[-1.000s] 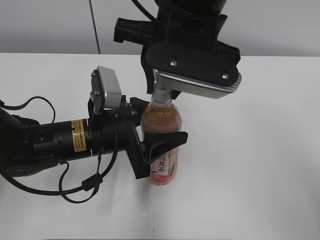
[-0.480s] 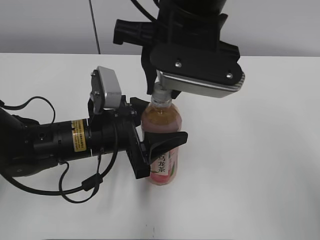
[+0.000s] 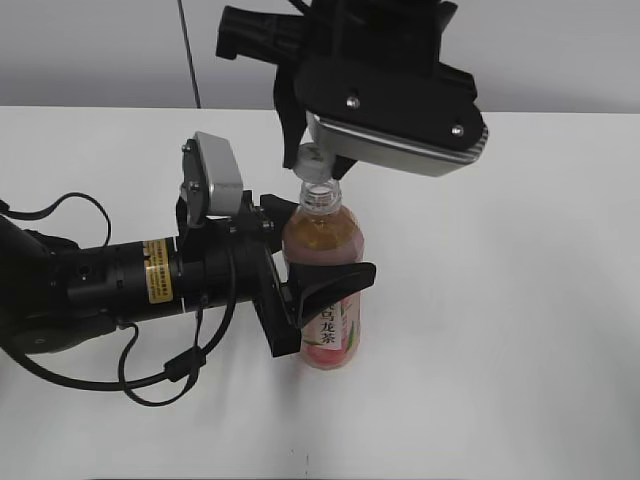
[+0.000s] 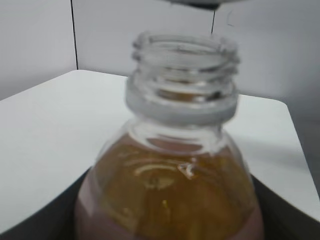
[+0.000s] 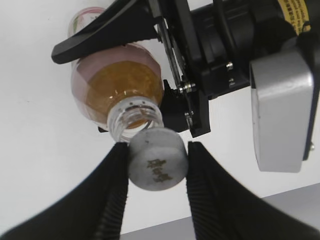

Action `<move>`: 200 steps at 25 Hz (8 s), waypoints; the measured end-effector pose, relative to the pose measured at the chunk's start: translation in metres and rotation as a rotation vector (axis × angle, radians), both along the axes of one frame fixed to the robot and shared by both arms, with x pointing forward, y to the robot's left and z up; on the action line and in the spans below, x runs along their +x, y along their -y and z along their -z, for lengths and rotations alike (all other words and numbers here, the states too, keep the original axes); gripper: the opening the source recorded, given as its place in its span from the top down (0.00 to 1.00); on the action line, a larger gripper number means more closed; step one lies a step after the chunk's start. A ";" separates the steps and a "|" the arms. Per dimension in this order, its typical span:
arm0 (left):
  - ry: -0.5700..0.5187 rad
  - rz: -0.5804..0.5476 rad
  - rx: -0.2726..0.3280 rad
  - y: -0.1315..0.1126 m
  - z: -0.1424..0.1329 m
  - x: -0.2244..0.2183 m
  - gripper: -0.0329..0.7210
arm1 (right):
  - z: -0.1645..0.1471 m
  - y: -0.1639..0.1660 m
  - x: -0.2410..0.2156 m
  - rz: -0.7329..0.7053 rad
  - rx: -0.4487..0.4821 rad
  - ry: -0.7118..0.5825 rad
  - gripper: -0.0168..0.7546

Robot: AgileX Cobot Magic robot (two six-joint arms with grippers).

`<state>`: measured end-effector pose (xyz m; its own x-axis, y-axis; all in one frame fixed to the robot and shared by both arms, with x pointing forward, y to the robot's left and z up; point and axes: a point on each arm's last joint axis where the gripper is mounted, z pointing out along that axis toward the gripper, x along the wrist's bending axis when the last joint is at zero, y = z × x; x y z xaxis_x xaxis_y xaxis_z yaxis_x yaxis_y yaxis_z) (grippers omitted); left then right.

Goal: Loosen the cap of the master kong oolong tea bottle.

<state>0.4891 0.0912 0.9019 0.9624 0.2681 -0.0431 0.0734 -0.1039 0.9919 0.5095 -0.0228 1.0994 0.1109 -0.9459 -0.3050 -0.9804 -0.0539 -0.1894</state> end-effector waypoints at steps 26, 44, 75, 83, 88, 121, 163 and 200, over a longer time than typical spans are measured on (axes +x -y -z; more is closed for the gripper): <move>0.000 0.000 0.000 0.000 0.000 0.000 0.35 | -0.002 0.052 0.033 1.693 0.291 -0.245 0.62; 0.000 -0.001 0.000 0.000 0.000 0.000 0.35 | 0.173 0.195 0.010 2.657 0.018 -0.485 0.62; 0.000 -0.001 0.000 0.000 0.000 0.000 0.35 | 0.075 0.218 -0.074 2.749 0.438 -0.551 0.27; -0.001 -0.001 0.002 0.000 0.000 0.000 0.35 | 0.043 0.249 -0.186 2.561 0.944 -0.612 0.27; -0.002 -0.003 0.006 0.000 0.001 0.000 0.26 | 0.028 0.260 -0.233 2.367 1.279 -0.677 0.27; -0.041 -0.051 -0.030 -0.006 -0.061 -0.005 0.17 | 0.047 0.266 -0.254 2.303 1.319 -0.655 0.31; -0.044 -0.161 -0.009 -0.046 -0.177 -0.063 0.17 | 0.047 0.266 -0.254 2.303 1.318 -0.654 0.31; -0.253 -0.658 0.424 -0.188 -0.190 -0.217 0.18 | 0.047 0.266 -0.254 2.303 1.318 -0.654 0.31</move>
